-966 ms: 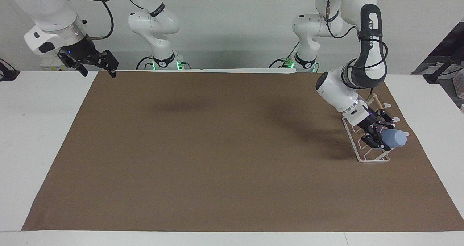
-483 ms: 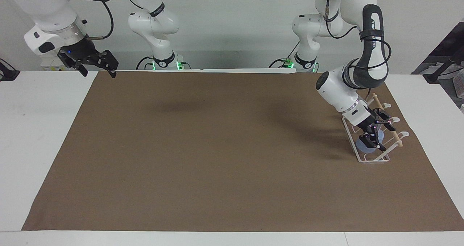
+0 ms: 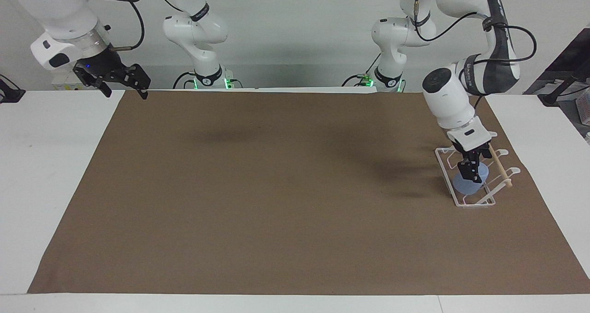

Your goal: Hang cup on cup holder

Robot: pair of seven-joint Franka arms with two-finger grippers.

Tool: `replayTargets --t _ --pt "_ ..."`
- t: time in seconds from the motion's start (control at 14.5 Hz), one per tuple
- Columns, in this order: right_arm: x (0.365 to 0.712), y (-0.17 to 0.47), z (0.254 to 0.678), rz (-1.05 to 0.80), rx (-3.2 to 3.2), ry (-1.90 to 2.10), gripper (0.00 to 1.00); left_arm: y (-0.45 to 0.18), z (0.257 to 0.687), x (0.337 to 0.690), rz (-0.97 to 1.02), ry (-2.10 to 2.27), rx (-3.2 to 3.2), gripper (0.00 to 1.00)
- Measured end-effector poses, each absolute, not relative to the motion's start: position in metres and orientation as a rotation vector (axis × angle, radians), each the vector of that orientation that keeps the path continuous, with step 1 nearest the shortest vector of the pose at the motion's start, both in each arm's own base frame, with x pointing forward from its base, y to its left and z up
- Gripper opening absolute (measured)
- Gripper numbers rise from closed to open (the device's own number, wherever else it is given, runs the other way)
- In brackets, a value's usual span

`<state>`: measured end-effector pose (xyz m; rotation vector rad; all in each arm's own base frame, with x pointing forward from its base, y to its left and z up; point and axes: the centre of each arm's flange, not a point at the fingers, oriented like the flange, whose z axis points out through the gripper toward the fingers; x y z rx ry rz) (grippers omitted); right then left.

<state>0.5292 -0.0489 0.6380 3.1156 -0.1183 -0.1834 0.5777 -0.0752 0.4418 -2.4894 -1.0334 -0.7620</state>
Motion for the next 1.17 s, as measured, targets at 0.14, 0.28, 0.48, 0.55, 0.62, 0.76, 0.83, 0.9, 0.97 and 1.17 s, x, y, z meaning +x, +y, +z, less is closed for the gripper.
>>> replayTargets --t 0.14,0.28,0.48,0.55,0.62,0.76,0.83,0.9,0.97,1.17 --pt "0.529 -0.049 0.638 -0.183 3.116 -0.118 1.00 -0.075 0.451 0.579 -0.637 -1.063 -2.574 1.00" --pt "0.529 -0.049 0.638 -0.183 3.116 -0.118 1.00 -0.077 0.464 0.579 -0.448 -1.065 -2.684 1.00" --pt "0.529 -0.049 0.638 -0.183 3.116 -0.118 1.00 -0.078 0.504 0.577 -0.154 -0.882 -2.876 1.00" --pt "0.529 -0.049 0.638 -0.183 3.116 -0.118 1.00 -0.074 0.517 0.575 -0.089 -0.793 -2.915 1.00" --pt "0.529 -0.049 0.638 -0.183 3.116 -0.118 1.00 -0.067 0.528 0.574 -0.041 -0.711 -2.951 1.00" --pt "0.529 -0.049 0.638 -0.183 3.116 -0.118 1.00 -0.054 0.543 0.573 0.026 -0.535 -3.012 1.00" --pt "0.529 -0.049 0.638 -0.183 3.116 -0.118 1.00 -0.051 0.549 0.571 0.054 -0.441 -3.029 1.00" --pt "0.529 -0.049 0.638 -0.183 3.116 -0.118 1.00 -0.051 0.555 0.569 0.082 -0.344 -3.040 1.00" --pt "0.529 -0.049 0.638 -0.183 3.116 -0.118 1.00 -0.051 0.562 0.566 0.110 -0.241 -3.048 1.00" --pt "0.529 -0.049 0.638 -0.183 3.116 -0.118 1.00 -0.042 0.591 0.559 0.133 -0.005 -3.064 1.00"
